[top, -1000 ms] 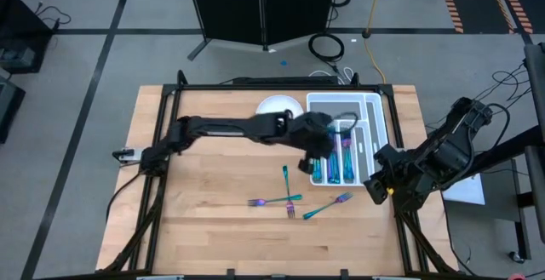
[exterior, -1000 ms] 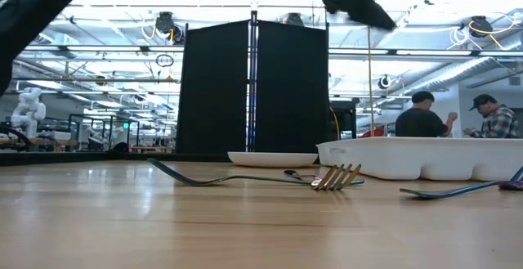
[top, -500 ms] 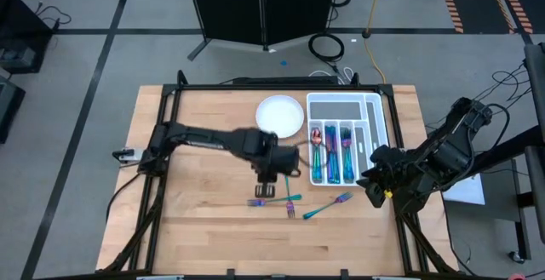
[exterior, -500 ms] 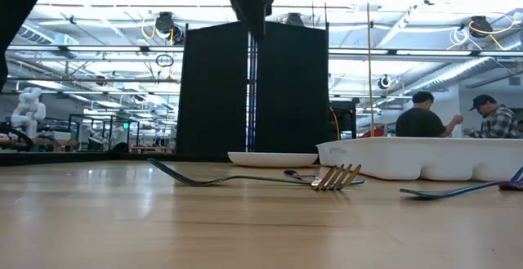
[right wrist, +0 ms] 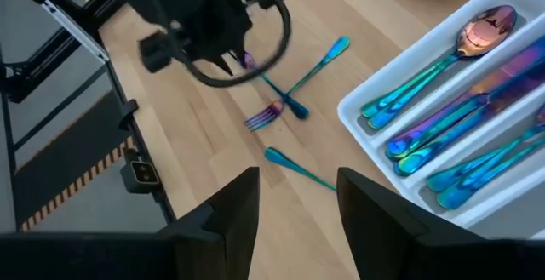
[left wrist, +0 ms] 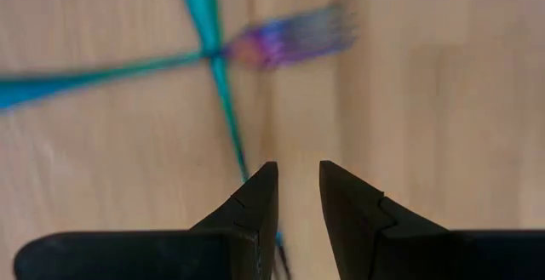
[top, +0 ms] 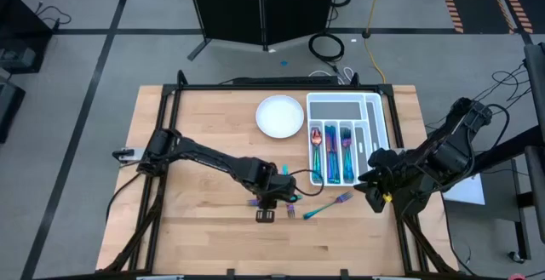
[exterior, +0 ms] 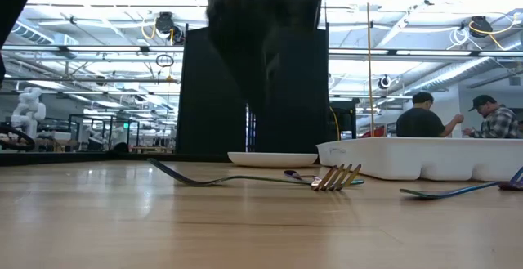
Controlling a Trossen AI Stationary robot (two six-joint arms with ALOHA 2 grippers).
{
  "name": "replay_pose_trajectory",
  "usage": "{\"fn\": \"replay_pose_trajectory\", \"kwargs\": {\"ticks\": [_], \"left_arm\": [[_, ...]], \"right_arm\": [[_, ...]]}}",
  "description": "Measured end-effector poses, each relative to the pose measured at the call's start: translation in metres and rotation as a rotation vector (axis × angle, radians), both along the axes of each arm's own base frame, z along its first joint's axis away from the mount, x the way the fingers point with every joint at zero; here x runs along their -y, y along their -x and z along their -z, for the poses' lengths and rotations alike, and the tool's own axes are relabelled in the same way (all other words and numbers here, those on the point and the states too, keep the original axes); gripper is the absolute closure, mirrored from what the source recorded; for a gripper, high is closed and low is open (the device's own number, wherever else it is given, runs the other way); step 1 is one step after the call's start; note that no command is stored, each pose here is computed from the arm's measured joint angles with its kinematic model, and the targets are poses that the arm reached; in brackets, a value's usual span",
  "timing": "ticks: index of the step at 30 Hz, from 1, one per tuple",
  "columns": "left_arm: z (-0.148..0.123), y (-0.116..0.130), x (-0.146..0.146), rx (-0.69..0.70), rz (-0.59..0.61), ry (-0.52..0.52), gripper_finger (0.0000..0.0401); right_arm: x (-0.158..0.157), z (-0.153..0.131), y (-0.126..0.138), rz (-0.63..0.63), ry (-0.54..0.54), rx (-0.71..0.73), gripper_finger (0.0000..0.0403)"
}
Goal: Sort silverware
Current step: Put the purple fork into the white silverware tray
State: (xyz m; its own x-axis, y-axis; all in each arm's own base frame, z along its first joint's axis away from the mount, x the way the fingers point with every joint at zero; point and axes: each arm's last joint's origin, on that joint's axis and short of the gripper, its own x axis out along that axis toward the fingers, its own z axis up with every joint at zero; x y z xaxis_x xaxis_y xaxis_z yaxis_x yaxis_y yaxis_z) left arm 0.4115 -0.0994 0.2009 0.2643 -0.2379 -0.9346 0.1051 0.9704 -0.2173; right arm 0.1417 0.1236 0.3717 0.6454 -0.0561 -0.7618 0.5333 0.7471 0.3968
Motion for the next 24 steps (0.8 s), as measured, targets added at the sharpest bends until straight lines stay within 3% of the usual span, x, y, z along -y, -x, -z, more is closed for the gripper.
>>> {"fn": "replay_pose_trajectory", "kwargs": {"ticks": [3, 9, 16, 24], "left_arm": [[0.019, 0.007, -0.004, -0.03, -0.013, -0.041, 0.0312], [0.044, 0.008, -0.005, 0.051, -0.026, -0.046, 0.0312], [0.057, 0.013, -0.001, 0.063, -0.04, -0.046, 0.0312], [0.063, 0.019, 0.004, 0.06, -0.111, -0.137, 0.0312]], "right_arm": [[0.0, 0.0, 0.0, -0.009, 0.007, 0.0, 0.0252], [0.0, 0.0, 0.0, -0.028, 0.024, -0.002, 0.0252], [0.0, 0.0, 0.0, -0.028, 0.024, -0.002, 0.0252], [0.0, 0.0, 0.0, -0.024, 0.018, -0.001, 0.0252]]}}
